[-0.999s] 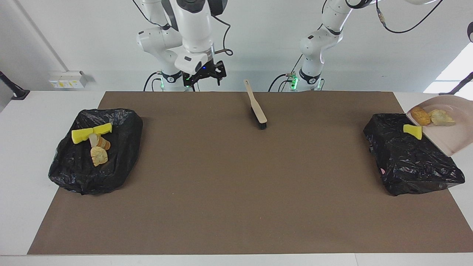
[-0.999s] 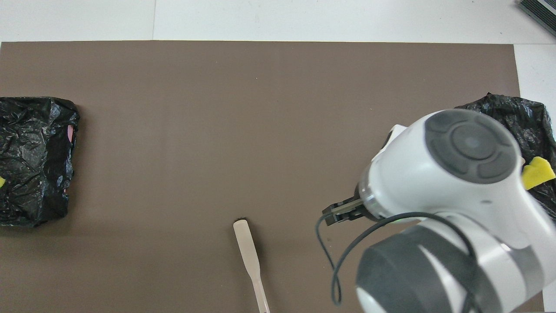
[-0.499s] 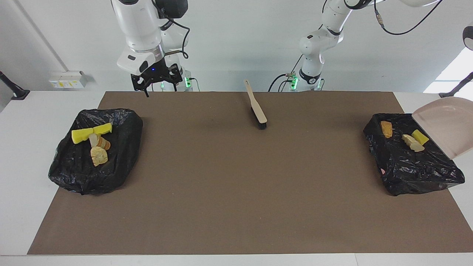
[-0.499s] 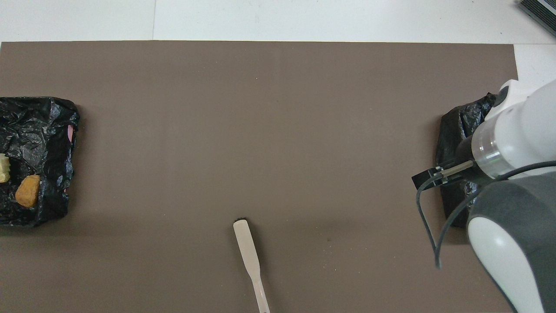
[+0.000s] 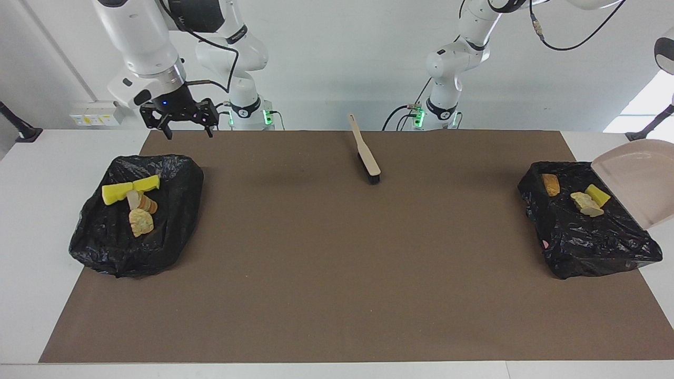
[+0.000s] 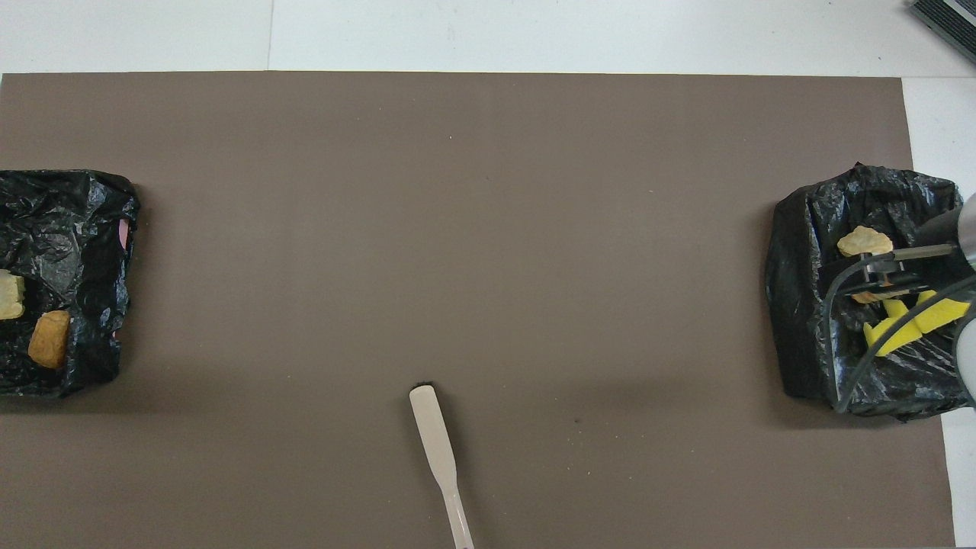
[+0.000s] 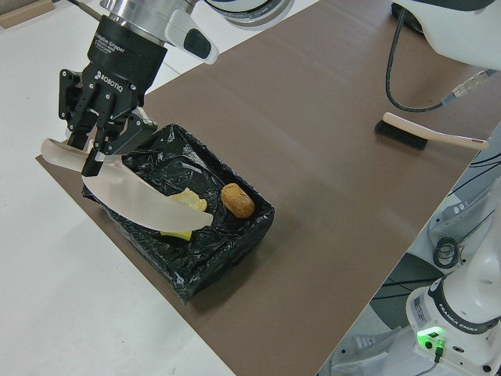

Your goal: Sweep and dump trash in bin

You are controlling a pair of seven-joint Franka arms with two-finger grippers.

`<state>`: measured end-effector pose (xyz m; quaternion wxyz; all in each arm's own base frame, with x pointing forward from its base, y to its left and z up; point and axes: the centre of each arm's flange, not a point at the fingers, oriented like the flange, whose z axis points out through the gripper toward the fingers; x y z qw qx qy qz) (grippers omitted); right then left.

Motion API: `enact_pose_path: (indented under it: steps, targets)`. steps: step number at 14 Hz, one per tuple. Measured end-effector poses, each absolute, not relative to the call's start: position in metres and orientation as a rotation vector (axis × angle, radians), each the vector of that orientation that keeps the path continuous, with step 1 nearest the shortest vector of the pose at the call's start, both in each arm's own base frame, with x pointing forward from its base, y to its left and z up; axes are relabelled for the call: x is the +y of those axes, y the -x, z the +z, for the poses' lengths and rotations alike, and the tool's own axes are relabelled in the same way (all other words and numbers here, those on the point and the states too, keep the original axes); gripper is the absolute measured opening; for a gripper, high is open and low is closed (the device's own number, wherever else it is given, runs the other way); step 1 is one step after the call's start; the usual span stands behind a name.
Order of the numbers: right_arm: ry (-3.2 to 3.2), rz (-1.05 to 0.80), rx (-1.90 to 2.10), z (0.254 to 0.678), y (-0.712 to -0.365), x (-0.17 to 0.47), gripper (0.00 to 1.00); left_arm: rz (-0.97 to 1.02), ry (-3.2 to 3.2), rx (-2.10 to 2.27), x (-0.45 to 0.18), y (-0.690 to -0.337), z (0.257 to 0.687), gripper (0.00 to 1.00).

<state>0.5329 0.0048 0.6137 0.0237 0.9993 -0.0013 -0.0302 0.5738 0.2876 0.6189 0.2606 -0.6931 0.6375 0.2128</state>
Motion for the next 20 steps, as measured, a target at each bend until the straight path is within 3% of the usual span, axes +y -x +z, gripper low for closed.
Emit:
enact_pose_path:
  steps: [7, 12, 20]
  targets:
    - [-3.100, -0.033, -0.131, 0.631, -0.533, -0.021, 1.00, 0.089, 2.257, 1.511, 0.252, -0.542, 0.676, 0.33]
    - [-3.101, -0.028, -0.133, 0.633, -0.532, -0.021, 1.00, -0.062, 2.611, 1.204, 0.184, -0.552, 0.650, 0.33]
    - [-3.104, -0.033, -0.117, 0.632, -0.532, -0.015, 1.00, -0.124, 2.849, 0.945, 0.080, -0.540, 0.622, 0.33]
